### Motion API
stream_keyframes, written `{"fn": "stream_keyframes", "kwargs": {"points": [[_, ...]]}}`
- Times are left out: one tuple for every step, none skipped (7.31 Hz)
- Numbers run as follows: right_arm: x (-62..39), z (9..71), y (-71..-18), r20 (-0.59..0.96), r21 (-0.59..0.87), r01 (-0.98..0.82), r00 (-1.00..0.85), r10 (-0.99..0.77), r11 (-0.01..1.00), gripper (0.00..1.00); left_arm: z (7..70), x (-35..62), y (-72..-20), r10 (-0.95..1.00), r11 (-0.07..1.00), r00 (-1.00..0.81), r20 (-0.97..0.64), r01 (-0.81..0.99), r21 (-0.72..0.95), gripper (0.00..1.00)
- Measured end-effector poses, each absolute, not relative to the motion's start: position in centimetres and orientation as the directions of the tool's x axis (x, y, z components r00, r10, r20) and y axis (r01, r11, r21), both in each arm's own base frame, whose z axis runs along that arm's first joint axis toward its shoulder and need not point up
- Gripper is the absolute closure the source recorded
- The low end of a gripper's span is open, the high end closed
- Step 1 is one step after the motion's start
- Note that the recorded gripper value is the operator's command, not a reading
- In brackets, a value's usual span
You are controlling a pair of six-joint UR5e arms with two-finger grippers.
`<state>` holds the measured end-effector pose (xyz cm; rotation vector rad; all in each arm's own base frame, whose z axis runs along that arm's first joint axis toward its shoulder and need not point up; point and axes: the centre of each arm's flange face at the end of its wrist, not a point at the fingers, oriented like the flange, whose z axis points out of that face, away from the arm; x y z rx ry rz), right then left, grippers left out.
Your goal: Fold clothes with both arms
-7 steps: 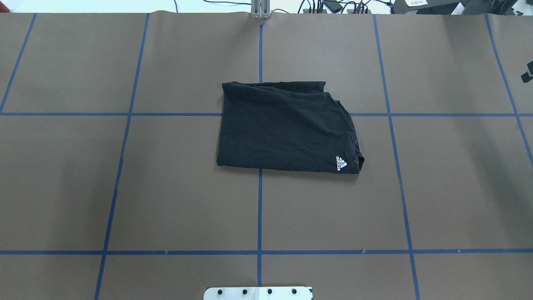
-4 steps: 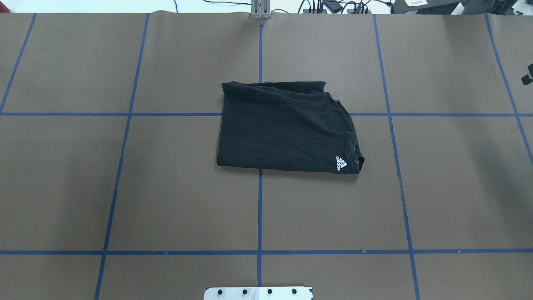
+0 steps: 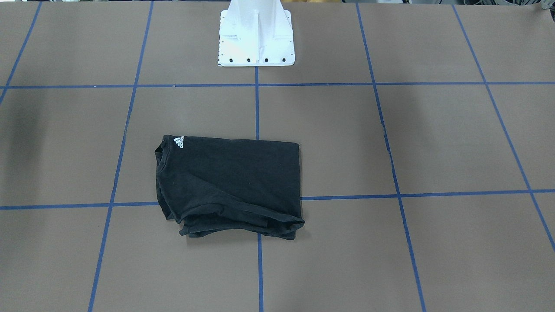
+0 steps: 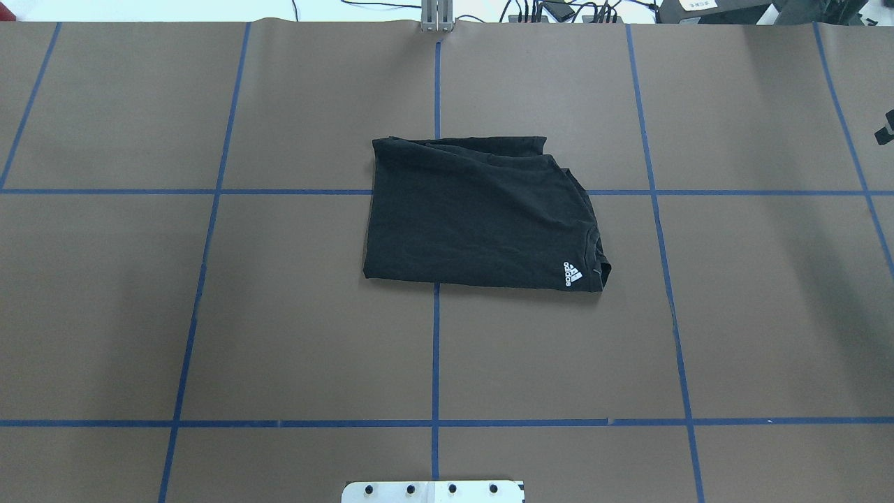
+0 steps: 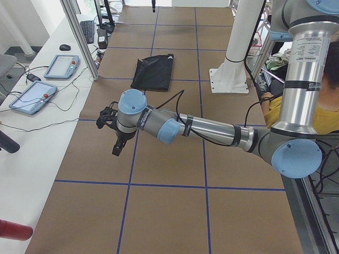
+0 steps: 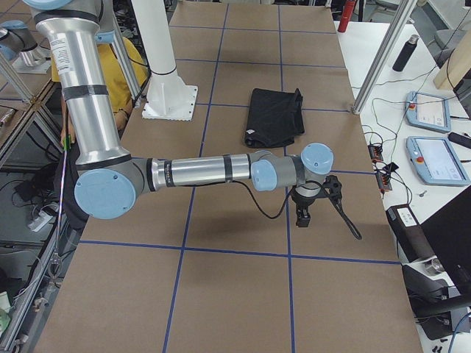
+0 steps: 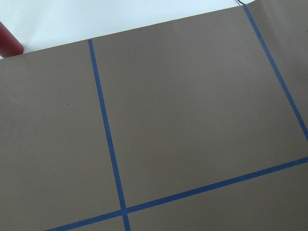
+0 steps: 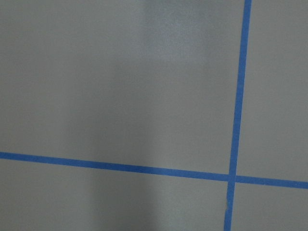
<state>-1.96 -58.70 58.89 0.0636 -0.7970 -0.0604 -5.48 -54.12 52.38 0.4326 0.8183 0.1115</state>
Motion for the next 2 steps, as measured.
{"fn": "stream_keyframes", "kwargs": {"points": [[-1.92,59.46,-58.25,0.714,0.070,0.031,0.696,-0.072,0.997,0.00,52.37,-5.46,-54.14,0.261,0.907,0.683,-0.682,0.068,0.415,0.01],[-1.99,59.48,-58.06,0.726,0.063,0.032,0.685,-0.068,0.998,0.00,52.35,-5.44,-54.16,0.261,0.907,0.683,-0.682,0.068,0.415,0.01]]}}
